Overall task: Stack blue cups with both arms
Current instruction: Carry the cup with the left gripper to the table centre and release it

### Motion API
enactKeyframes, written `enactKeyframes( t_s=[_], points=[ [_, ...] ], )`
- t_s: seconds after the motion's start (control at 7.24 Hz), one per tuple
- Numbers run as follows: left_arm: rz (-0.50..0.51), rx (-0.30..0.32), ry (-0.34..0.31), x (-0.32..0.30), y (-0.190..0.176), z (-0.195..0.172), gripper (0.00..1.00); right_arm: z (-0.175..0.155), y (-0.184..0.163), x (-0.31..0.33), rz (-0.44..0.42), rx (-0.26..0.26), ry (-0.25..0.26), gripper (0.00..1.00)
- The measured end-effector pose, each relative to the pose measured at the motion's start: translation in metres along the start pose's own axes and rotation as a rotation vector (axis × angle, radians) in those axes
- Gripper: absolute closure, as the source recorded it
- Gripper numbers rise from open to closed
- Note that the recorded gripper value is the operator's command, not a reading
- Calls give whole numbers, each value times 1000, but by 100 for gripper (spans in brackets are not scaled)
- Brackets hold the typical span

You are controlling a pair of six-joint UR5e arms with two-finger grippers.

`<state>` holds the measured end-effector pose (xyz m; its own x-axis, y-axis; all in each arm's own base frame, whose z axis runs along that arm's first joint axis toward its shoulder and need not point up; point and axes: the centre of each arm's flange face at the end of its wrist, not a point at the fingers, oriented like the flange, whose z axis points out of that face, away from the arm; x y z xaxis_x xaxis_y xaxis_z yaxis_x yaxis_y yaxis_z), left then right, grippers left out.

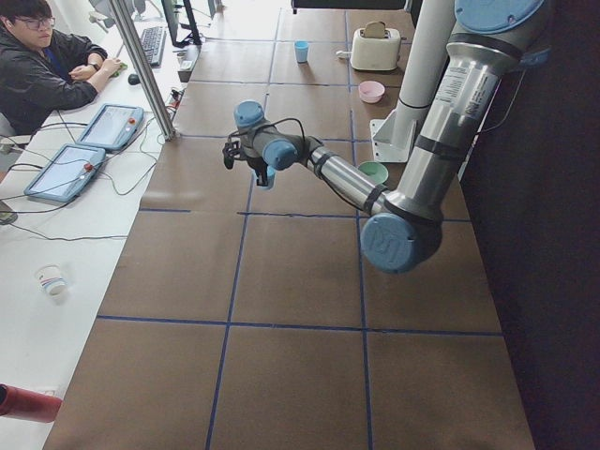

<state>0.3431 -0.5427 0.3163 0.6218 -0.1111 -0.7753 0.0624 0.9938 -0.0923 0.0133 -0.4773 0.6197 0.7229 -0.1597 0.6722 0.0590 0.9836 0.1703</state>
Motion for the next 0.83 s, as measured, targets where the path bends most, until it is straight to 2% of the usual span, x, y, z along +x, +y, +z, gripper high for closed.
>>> enactKeyframes(
  t_s=[0.14, 0.41, 0.69, 0.83],
  points=[
    [-28, 11, -21, 83, 23, 10, 100, 0, 0, 0, 0, 1, 0, 0],
    [-72, 33, -29, 202, 71, 39, 100, -1, -1, -1, -1, 1, 0, 0],
    [-62, 49, -40, 246, 98, 73, 98, 0, 0, 0, 0, 1, 1, 0],
    [-53, 50, -36, 252, 100, 88, 93, 0, 0, 0, 1, 1, 1, 0]
  ],
)
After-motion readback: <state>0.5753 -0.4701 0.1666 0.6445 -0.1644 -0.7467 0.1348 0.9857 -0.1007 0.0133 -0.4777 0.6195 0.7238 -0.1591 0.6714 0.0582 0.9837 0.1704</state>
